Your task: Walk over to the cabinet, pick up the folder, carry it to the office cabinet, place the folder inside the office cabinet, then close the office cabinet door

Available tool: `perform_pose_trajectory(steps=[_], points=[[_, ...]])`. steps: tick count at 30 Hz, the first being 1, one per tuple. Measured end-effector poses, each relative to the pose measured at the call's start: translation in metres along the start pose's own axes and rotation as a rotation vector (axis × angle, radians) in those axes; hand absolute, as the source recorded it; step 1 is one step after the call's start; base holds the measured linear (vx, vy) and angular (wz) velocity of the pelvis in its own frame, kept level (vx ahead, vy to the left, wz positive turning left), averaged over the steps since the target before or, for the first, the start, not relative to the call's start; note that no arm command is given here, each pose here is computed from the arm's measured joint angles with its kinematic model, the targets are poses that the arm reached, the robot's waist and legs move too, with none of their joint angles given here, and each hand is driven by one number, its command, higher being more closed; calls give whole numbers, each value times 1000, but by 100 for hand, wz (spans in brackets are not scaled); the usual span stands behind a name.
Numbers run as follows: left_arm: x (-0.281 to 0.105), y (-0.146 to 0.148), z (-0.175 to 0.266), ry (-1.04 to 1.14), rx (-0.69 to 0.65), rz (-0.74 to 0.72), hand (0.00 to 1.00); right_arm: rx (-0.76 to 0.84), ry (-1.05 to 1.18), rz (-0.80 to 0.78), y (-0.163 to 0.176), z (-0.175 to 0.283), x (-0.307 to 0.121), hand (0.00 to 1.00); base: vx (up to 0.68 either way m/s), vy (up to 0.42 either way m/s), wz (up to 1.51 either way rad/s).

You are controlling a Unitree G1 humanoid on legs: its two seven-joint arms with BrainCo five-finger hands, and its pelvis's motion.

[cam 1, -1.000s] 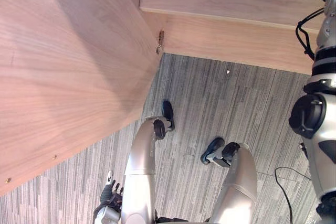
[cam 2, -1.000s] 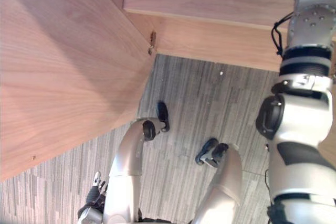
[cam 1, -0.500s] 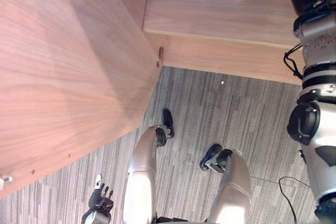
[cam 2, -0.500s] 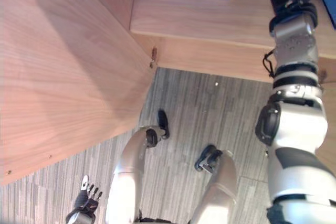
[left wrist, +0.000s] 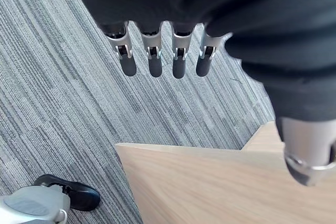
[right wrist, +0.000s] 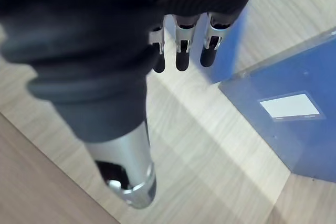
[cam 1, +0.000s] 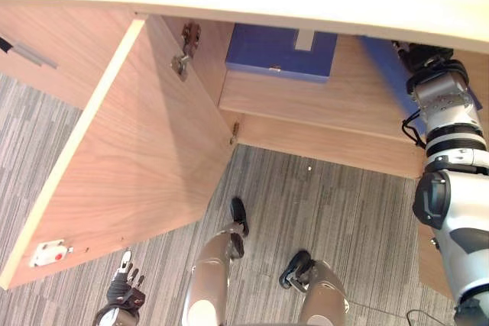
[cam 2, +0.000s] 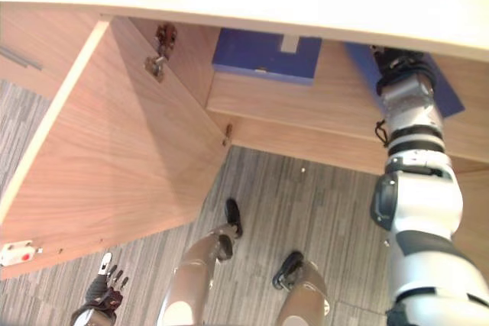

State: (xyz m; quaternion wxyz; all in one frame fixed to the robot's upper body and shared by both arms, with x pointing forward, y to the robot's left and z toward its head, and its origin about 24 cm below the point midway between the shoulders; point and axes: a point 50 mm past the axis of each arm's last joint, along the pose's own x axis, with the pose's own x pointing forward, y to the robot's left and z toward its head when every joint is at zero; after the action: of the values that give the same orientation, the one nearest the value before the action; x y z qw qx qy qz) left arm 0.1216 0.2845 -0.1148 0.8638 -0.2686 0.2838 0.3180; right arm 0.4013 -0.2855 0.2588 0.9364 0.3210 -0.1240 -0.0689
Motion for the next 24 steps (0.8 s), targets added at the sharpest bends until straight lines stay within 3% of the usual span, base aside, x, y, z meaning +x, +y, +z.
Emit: perform_pose_trajectory(steps=[17,24], points=[[-1,-5,-6,28,42,-37,0,-85,124,-74,-22,-38,-6,0,77,-77,-3],[-1,-9,-8,36,56,-53,0,-205,172,-75,-21,-49,-7,0,62,-99,0]])
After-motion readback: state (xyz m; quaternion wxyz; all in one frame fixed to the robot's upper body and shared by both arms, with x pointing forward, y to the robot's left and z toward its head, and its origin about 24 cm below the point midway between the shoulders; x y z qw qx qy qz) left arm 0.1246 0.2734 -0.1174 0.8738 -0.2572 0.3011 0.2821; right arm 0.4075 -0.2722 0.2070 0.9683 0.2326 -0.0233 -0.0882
